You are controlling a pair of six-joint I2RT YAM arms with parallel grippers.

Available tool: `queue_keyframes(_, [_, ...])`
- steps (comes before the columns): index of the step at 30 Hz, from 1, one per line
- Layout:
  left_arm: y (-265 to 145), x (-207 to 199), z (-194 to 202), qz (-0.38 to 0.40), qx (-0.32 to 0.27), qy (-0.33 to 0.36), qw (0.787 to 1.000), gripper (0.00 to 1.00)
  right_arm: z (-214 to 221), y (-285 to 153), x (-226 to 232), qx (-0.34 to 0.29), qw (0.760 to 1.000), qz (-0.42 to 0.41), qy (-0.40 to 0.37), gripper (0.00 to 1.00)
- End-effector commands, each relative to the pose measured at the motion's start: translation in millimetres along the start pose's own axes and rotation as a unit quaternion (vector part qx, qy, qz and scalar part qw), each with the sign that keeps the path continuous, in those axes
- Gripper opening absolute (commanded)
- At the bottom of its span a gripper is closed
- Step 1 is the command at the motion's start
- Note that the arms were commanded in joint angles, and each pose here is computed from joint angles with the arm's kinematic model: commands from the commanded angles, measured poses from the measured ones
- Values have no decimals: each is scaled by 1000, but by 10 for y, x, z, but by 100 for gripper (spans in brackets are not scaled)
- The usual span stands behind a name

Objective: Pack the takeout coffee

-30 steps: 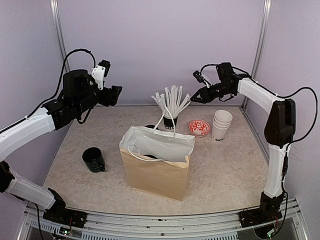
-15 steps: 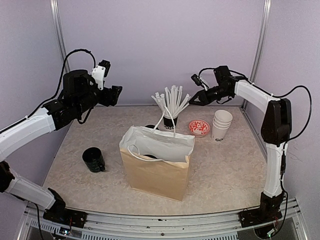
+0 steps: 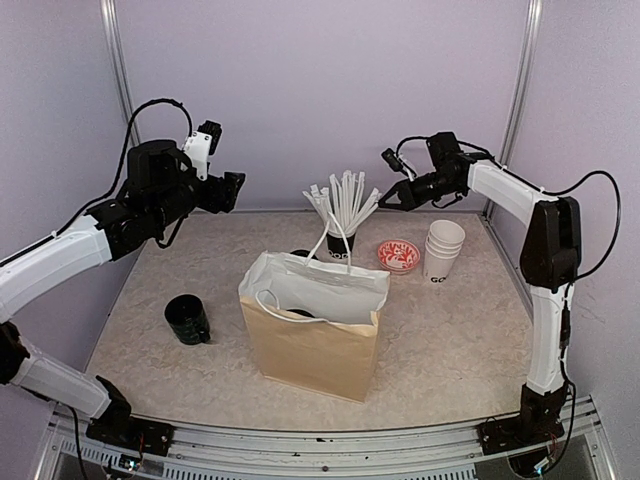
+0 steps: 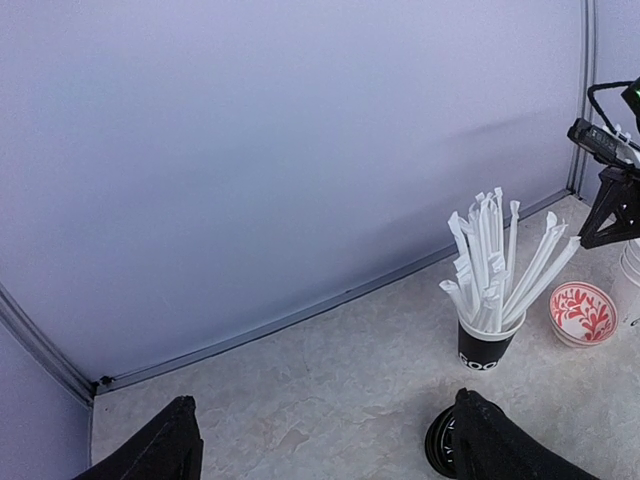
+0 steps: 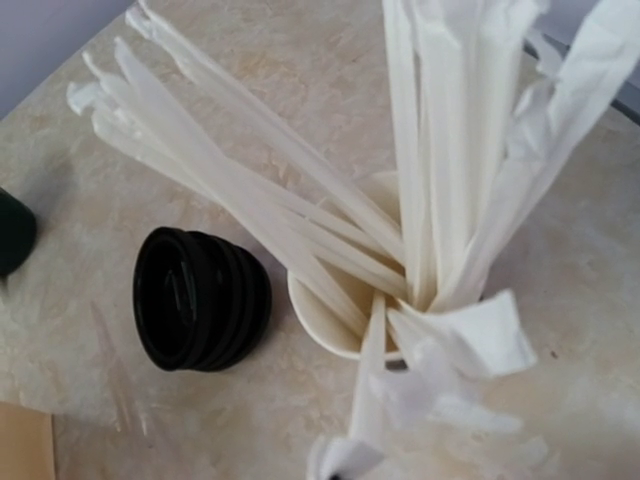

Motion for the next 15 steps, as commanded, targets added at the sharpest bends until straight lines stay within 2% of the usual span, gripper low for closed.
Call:
queue_keyframes(1, [28, -16, 66, 0, 8, 10, 1000, 84, -131, -131, 160, -9, 1000, 1, -16, 0])
queue_keyframes(15, [107, 1, 158, -17, 27, 29, 999, 85, -596, -1157, 1018, -80, 985, 53, -145, 0])
Point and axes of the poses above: each gripper's point midway between its finger pads, its own y axis out along the fingers, its own x axis along the line the jaws close on, z = x × y, the point moved 7 cm from there along -y, back along the fingers, and after that the axes turned 6 degrees about -y, right-handed, at the moved point
